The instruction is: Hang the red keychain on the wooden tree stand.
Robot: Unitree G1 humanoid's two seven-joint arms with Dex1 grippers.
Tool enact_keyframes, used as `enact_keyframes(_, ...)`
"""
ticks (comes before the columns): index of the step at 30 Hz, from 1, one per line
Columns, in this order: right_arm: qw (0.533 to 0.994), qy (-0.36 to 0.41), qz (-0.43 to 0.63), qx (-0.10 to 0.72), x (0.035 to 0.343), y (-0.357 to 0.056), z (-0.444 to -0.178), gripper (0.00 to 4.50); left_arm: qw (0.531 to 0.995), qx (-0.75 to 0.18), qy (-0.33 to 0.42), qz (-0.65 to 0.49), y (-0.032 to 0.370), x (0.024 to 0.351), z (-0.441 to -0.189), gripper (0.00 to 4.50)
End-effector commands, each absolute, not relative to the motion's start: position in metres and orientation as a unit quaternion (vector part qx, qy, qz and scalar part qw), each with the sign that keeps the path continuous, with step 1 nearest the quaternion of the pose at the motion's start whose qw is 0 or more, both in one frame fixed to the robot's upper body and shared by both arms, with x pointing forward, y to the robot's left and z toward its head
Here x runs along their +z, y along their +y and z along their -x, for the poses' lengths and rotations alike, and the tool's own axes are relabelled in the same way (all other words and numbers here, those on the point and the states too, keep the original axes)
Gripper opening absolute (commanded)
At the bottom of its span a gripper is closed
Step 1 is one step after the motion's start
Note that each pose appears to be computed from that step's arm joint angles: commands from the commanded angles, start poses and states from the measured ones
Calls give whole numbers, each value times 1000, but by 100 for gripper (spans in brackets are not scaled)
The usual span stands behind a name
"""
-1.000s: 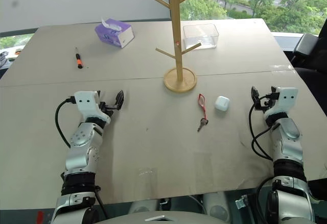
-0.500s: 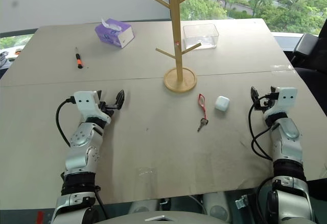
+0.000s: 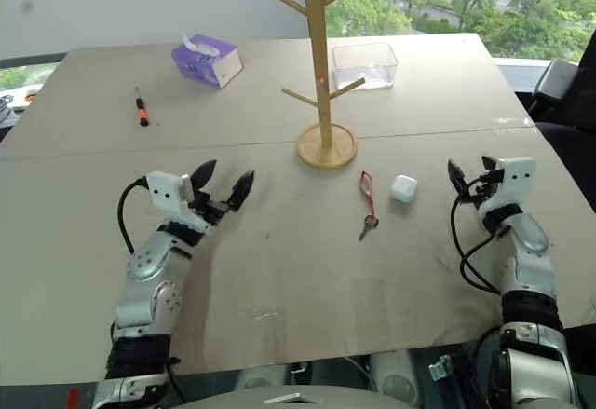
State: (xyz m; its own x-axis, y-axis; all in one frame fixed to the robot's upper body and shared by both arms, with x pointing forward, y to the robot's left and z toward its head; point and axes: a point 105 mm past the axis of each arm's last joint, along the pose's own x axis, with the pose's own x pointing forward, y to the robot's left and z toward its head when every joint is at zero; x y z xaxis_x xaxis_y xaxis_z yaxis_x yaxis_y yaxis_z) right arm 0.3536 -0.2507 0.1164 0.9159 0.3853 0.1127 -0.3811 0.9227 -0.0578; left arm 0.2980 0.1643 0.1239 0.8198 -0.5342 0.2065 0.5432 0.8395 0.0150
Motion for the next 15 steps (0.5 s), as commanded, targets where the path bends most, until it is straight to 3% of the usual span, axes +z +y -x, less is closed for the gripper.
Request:
enact_keyframes(1, 938, -75, 46, 336, 137, -227, -335, 407, 902, -410, -130, -22, 133, 130, -262, 450)
enact_keyframes(8, 853, 12, 100, 511, 127, -210, -310, 407, 830, -543, -106, -64, 115, 105, -214, 450)
enact_keyframes(15, 841, 51, 83, 533, 116, -210, -333, 407, 812, -566, -114, -87, 105, 91, -201, 450)
